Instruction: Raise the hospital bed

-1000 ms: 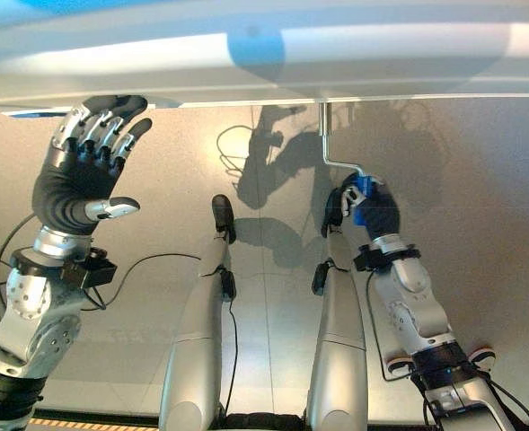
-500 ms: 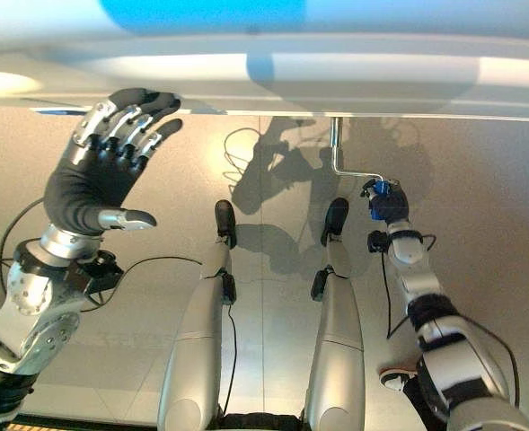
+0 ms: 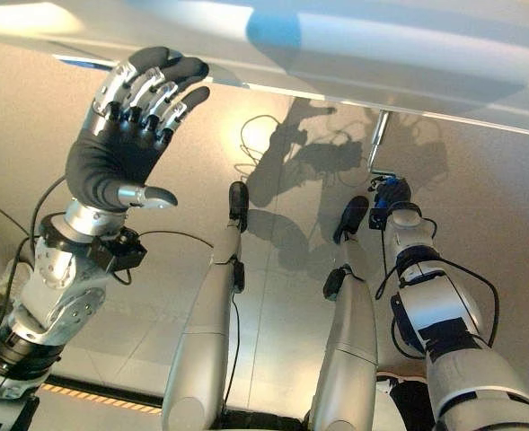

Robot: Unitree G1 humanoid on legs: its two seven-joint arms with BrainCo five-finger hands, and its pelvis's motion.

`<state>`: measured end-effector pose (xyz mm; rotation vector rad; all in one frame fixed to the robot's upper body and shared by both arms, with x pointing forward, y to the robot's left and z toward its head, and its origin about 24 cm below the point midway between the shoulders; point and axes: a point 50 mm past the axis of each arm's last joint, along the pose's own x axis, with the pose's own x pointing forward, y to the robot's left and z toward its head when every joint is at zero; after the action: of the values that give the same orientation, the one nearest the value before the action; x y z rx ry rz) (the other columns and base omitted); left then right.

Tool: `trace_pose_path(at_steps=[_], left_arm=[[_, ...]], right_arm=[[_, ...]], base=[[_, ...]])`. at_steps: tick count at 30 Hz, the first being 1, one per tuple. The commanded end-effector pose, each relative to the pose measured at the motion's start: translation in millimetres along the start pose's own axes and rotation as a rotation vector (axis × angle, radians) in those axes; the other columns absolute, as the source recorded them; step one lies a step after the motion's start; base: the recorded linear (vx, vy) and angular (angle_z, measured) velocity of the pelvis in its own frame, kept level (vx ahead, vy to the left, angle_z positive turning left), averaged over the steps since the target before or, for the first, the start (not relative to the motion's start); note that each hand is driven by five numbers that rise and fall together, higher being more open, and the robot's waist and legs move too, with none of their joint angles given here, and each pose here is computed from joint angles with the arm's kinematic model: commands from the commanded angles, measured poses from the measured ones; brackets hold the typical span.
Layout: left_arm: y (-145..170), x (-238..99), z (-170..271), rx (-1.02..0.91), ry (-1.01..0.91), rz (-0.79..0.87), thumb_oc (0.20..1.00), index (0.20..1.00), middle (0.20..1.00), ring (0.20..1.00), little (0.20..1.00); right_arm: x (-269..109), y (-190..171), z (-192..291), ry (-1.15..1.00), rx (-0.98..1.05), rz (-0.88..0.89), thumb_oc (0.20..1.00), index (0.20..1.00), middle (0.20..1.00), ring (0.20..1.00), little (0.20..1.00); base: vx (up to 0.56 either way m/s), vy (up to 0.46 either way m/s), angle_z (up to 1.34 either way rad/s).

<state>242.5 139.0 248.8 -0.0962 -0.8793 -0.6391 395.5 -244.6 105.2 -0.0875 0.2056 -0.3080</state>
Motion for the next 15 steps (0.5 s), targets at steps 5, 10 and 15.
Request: trace_pose_path(at_steps=[5, 10, 15], left_arm=[[-16.0, 10.3, 23.9, -0.025, -0.188, 0.021, 1.000, 1.000, 1.000, 1.000, 1.000], [-15.4, 10.2, 23.8, -0.038, -0.210, 0.057, 1.000, 1.000, 1.000, 1.000, 1.000], [-14.4, 9.3, 24.5, -0.037, -0.222, 0.062, 1.000, 1.000, 1.000, 1.000, 1.000]], right_arm=[[-20.2, 102.7, 4.7, -0.073, -0.290, 0.323, 0.200, 0.200, 0.200, 0.200, 0.200], [-47.2, 161.1, 11.1, -0.181, -0.344, 0.526, 0.200, 0.200, 0.200, 0.200, 0.200], [-83.1, 207.9, 28.1, -0.325, -0.279, 0.744, 0.200, 0.200, 0.200, 0.200, 0.200]], base=[[0.01, 0.097, 0.09], [0.00, 0.070, 0.05], [0.01, 0.057, 0.00]])
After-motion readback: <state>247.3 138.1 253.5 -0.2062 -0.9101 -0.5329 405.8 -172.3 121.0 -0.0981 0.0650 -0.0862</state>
